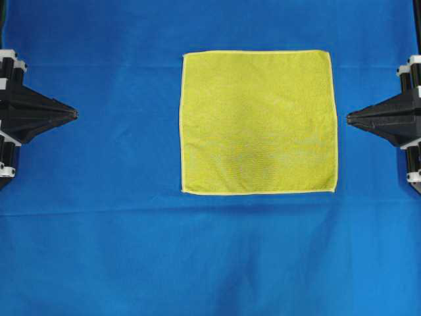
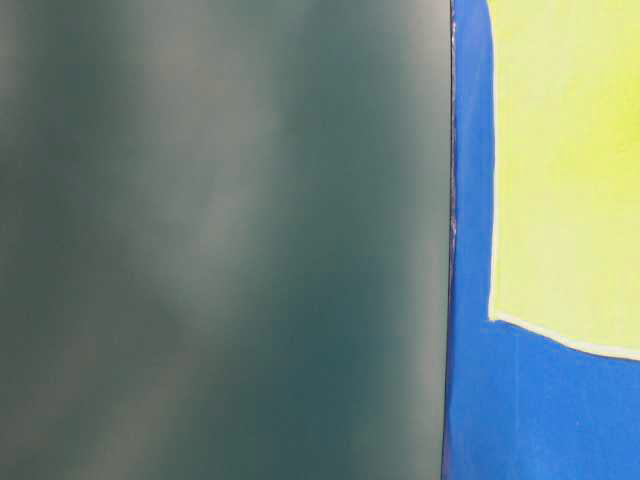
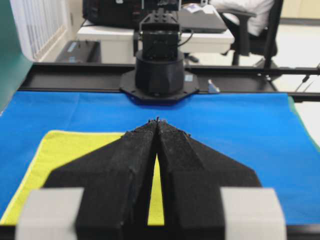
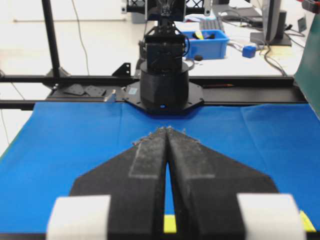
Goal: Fold the yellow towel.
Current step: 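Move both grippers to the towel's far corners and grasp them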
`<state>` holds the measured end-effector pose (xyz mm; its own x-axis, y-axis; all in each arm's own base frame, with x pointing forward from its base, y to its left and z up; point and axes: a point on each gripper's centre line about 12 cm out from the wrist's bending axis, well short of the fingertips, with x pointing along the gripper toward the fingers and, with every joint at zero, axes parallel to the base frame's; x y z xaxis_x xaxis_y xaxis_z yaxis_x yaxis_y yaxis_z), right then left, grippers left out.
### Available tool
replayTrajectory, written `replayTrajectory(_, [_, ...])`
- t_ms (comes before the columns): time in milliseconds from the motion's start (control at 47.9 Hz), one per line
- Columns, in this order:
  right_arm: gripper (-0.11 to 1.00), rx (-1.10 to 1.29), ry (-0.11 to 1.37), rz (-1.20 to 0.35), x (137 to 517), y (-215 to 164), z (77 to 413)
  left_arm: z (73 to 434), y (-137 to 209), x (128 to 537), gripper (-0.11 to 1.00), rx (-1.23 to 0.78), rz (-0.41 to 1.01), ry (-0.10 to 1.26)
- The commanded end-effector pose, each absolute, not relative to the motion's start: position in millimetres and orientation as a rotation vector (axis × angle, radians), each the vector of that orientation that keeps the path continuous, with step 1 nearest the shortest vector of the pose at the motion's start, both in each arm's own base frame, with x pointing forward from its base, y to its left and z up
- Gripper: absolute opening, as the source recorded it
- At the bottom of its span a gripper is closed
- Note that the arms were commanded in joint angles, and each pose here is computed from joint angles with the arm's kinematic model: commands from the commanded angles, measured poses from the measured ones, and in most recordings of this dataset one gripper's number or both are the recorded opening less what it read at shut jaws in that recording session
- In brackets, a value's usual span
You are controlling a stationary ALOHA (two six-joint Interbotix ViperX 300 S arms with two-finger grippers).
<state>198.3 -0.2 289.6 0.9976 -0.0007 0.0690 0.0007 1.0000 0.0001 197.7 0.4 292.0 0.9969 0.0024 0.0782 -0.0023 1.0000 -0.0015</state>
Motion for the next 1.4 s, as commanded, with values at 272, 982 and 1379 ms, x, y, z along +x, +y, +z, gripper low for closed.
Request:
replayTrajectory(272, [0.00,0.114,0.149,-0.233,200.6,-46.2,290.7,290.9,26.9,257.9,0.00,-0.047,0.110,0.045])
replayTrajectory(982, [0.59,0.233,0.742,-0.690,184.4,-165.2,189.7,173.3,155.2,348.8,0.82,-0.135,0.417,0.537])
replayTrajectory(1379, [0.58,0.251,0.901,-0.656,214.4,-195.3,130.1,118.6,196.4,368.2,0.83,-0.162,0.487,0.578])
